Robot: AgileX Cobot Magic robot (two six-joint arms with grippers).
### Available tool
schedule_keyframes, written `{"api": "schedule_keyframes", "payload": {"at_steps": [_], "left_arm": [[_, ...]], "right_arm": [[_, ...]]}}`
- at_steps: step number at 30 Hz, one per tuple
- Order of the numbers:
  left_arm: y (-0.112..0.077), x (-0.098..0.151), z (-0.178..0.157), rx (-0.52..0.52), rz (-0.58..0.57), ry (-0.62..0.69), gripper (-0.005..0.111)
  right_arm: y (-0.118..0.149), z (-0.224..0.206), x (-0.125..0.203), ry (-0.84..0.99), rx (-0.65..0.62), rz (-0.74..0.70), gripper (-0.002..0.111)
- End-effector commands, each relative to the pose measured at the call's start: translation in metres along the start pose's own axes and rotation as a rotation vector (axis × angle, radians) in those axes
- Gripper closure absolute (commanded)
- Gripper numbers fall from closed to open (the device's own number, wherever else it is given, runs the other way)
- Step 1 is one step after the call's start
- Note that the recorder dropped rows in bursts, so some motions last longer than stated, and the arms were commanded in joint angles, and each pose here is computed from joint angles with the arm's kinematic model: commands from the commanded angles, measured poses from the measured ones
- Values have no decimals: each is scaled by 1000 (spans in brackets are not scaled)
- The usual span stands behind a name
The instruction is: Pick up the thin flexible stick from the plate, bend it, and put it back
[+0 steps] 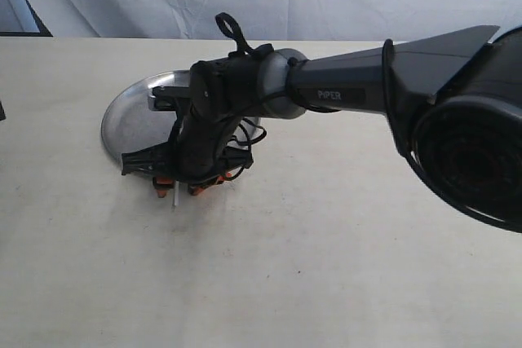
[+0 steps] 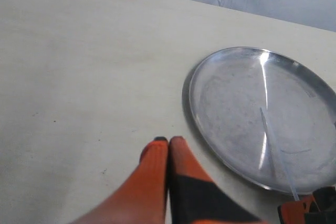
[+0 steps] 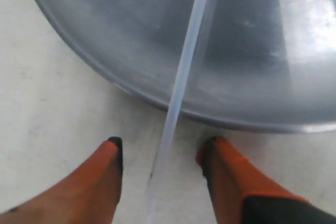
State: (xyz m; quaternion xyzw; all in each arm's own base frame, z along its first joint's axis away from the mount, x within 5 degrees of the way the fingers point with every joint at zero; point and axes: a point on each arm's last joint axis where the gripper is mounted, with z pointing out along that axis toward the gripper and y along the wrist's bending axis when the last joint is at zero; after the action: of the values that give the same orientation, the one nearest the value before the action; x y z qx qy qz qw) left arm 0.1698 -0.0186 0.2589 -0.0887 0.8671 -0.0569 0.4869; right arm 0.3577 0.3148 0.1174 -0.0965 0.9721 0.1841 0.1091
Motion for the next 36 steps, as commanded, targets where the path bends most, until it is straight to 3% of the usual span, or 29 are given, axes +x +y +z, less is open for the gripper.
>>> {"api": "schedule_keyframes", "payload": {"at_steps": [1,5,11,14,18,24,29,33,36], "left_arm": [[-2,-2,0,11,-1,-5,107],[-2,-2,0,11,-1,-5,107],[-2,-2,0,11,-1,-5,107],[-2,-2,0,11,-1,-5,107],[-3,-3,0,18,6,-13,107],[-3,-3,0,26,-8,-17,107],[-10,-7,-1,106,-95,-60,107],[-16,-11,-2,177,-234,-86,107],[-25,-11,1,240,-272,-92,107]], "right_arm": [[1,2,-4,-45,-11,-3,75],[-1,3,-2,-20,-1,-61,98],[-1,2,1,15,11,-112,100],[0,-4,2,32,11,-126,109],[5,-38,-4,-3,50,-257,109],[17,-127,-7,-127,99,-370,109],[4,-163,27,-152,91,-370,109],[-11,-177,67,-218,20,-347,109],[-15,-181,89,-255,-83,-331,109]]}}
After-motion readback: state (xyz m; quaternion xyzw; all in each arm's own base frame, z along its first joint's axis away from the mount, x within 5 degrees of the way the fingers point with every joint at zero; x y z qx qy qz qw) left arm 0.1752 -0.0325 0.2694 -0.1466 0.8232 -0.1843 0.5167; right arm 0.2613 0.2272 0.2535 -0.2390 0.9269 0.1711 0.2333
